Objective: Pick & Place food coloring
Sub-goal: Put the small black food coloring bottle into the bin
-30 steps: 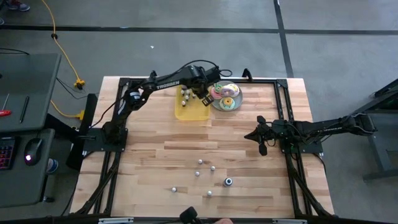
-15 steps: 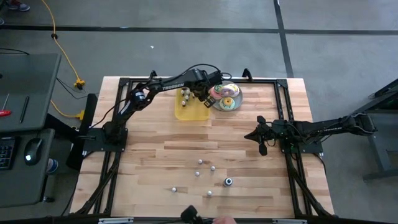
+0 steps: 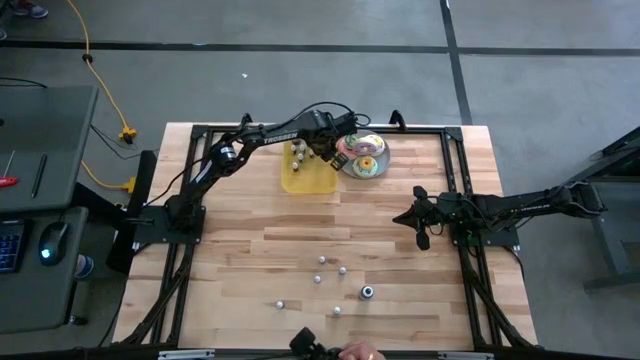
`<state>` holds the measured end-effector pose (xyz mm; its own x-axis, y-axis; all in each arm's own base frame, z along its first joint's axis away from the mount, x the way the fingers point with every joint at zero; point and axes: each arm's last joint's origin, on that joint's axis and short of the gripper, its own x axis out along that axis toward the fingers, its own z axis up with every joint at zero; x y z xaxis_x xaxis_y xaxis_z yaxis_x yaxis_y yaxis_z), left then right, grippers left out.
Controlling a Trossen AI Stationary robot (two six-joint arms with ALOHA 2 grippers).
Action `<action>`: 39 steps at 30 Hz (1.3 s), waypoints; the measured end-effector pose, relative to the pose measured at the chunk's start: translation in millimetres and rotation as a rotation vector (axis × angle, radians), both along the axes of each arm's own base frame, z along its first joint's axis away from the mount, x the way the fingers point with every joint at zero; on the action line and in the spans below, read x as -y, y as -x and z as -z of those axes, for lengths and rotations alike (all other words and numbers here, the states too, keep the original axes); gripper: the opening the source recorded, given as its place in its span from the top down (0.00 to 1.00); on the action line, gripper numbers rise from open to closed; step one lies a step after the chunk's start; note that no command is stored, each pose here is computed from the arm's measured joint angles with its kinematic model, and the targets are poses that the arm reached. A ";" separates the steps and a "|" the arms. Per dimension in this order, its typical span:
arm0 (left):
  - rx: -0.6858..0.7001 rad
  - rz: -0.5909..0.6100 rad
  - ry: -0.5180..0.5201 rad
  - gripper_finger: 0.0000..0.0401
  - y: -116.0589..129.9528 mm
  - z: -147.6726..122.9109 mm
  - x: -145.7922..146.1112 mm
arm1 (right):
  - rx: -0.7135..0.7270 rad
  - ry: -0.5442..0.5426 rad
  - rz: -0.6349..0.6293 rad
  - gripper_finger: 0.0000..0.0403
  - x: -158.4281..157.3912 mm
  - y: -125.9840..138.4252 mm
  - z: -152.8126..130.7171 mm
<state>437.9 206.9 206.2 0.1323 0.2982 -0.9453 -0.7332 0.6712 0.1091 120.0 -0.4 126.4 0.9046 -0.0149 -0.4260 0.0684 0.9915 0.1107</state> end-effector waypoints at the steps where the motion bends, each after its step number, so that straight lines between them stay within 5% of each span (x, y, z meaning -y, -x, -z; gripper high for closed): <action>1: -0.008 -0.009 0.007 0.87 0.5 1.7 0.4 | 0.000 0.000 0.000 1.00 0.0 0.0 0.1; 15: 0.036 -0.113 0.045 0.87 0.0 8.6 -6.0 | 0.000 0.000 0.000 1.00 0.0 0.0 0.0; 33: 0.031 -0.094 0.066 0.87 -0.7 14.5 -7.9 | 0.000 0.000 0.000 1.00 0.0 0.0 0.0; 39: 0.031 -0.094 0.066 0.77 -0.7 14.5 -8.0 | 0.000 0.000 0.000 1.00 0.0 0.0 0.0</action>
